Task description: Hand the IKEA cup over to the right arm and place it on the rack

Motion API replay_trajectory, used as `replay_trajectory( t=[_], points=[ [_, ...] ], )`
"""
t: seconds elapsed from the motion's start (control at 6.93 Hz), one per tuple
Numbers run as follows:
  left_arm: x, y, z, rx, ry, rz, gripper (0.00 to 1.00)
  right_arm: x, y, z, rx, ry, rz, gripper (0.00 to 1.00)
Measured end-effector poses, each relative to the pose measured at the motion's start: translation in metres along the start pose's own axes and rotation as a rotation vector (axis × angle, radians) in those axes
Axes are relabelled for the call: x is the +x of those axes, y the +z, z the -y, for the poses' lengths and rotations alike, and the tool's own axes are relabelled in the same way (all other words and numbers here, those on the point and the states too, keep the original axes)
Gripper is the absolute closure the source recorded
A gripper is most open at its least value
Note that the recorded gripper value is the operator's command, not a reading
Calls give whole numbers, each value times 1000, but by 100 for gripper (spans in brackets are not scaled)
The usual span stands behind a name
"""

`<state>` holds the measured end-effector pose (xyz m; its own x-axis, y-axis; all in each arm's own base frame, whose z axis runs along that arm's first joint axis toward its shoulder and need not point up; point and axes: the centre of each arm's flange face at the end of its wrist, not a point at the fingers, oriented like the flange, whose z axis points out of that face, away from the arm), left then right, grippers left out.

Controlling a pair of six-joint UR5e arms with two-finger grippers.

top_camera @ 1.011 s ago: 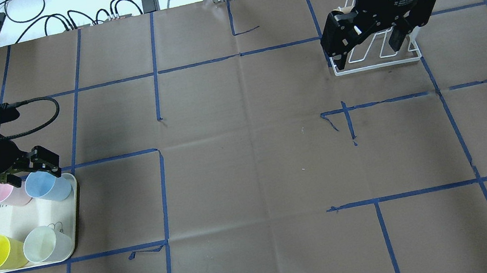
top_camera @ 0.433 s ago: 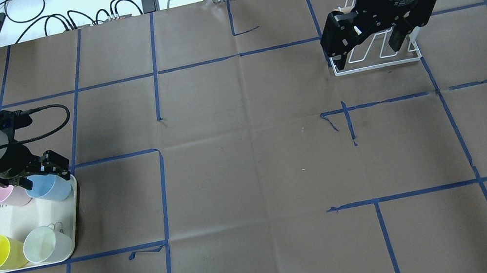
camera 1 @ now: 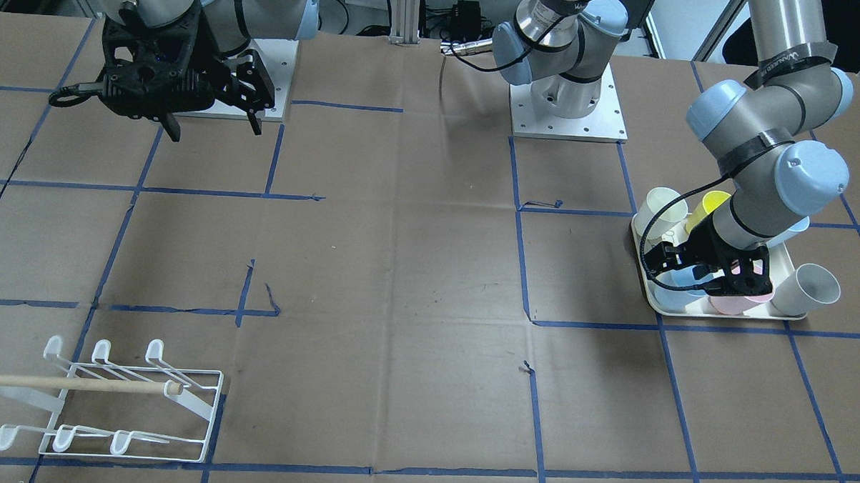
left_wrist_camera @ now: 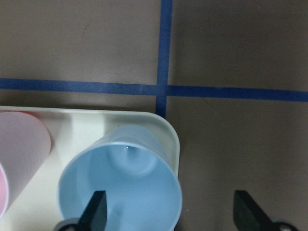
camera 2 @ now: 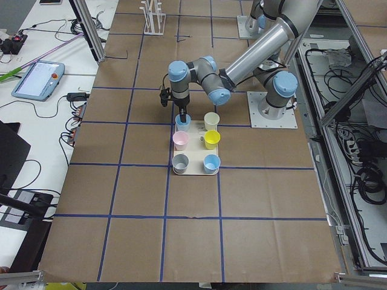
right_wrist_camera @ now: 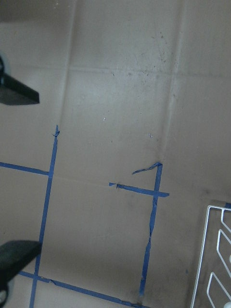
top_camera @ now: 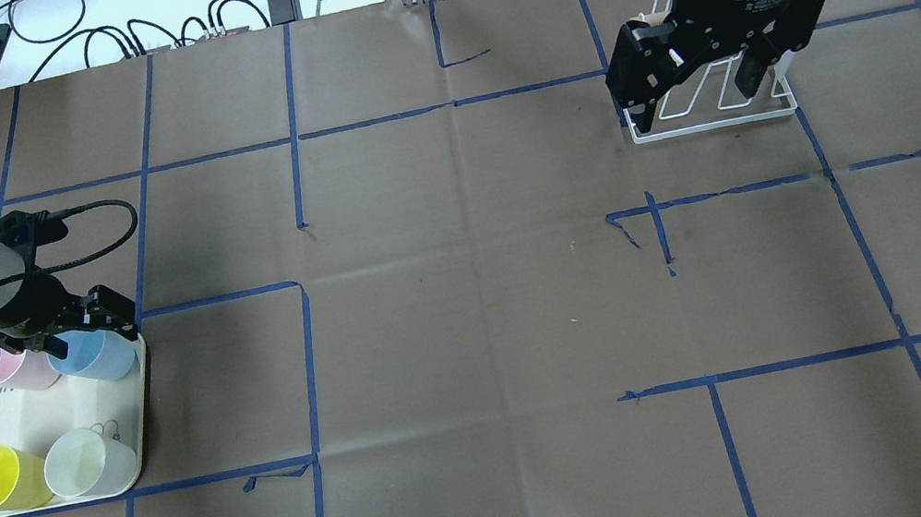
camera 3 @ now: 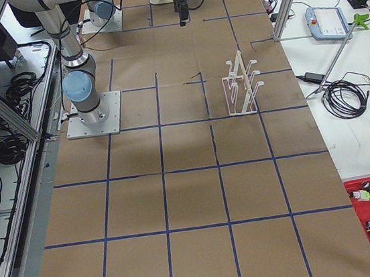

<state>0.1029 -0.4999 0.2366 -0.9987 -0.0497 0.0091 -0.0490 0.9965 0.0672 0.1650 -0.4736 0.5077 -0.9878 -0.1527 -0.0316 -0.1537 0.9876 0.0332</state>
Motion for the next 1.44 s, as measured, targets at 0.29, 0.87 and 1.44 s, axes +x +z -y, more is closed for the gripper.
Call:
replay_trajectory(
  t=[0.29, 0.87, 1.44],
  points=[
    [0, 1, 0, -2, 5, -1, 93, 0, 1, 0, -1, 0, 0, 0],
    [-2, -10, -1, 3, -1, 10, 100, 0, 1, 0, -2, -1, -3, 0],
    [-2, -113, -11, 52, -47, 33, 100, -1, 0, 1, 5, 9, 10, 16]
  ],
)
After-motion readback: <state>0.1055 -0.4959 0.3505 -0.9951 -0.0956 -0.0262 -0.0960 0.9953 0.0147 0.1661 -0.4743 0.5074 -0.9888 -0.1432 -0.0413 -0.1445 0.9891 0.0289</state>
